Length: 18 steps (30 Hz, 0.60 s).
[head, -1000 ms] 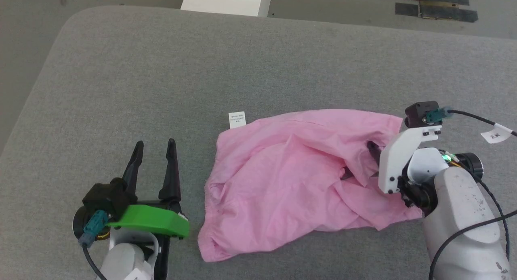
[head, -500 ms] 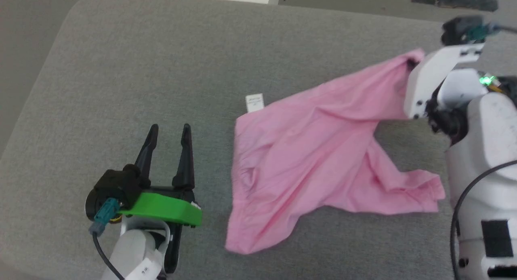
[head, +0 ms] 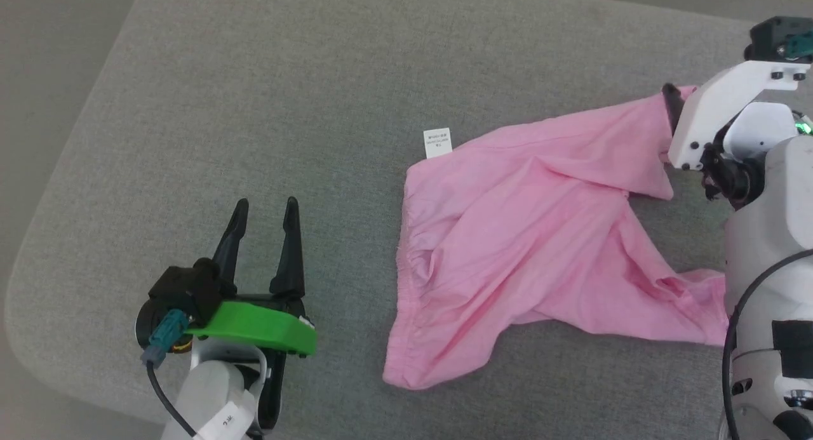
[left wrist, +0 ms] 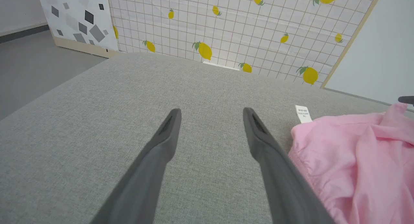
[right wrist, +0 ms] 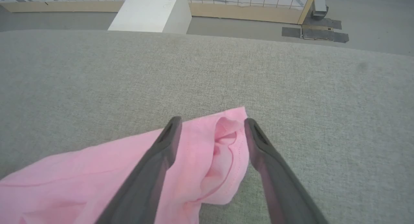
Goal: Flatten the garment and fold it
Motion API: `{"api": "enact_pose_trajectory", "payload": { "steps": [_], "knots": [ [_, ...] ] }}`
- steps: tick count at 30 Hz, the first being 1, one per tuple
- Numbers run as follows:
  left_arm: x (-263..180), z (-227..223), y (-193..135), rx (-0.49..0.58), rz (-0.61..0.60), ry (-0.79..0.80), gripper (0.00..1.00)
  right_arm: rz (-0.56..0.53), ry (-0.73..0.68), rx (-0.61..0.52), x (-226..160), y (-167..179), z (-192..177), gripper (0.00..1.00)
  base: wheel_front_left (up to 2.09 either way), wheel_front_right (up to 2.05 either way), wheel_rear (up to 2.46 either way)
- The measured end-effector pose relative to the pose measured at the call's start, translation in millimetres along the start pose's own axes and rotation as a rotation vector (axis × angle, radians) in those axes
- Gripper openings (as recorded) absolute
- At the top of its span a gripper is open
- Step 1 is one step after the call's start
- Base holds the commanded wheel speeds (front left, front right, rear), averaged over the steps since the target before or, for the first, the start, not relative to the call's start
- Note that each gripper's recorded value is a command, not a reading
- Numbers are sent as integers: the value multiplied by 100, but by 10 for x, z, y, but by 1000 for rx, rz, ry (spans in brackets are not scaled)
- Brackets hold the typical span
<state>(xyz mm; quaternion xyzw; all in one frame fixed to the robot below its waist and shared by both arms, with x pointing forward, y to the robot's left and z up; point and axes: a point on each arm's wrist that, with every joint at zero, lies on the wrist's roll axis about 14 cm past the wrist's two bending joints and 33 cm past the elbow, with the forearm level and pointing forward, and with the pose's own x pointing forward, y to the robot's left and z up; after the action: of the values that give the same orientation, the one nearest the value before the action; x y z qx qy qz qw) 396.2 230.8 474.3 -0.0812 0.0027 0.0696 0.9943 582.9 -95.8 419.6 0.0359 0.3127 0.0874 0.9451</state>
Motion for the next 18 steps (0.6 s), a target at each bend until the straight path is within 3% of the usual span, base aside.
{"api": "enact_pose_trajectory", "payload": {
  "steps": [4, 8, 13, 18],
  "knots": [
    [-47, 64, 0, 0, -2, -16, 100, 11, -138, 37, -189, -15, 152, 100, 0, 0, 0],
    [-114, 96, -86, -9, -31, -25, 100, 8, -231, 58, -503, -106, 53, 100, 0, 0, 0],
    [-189, 145, -237, -27, -76, -38, 100, -21, -204, 94, -938, -307, -427, 100, 0, 0, 0],
    [-220, 192, -404, -40, -124, -48, 100, -13, -77, 108, -1259, -325, -936, 100, 0, 0, 0]
  ]
}}
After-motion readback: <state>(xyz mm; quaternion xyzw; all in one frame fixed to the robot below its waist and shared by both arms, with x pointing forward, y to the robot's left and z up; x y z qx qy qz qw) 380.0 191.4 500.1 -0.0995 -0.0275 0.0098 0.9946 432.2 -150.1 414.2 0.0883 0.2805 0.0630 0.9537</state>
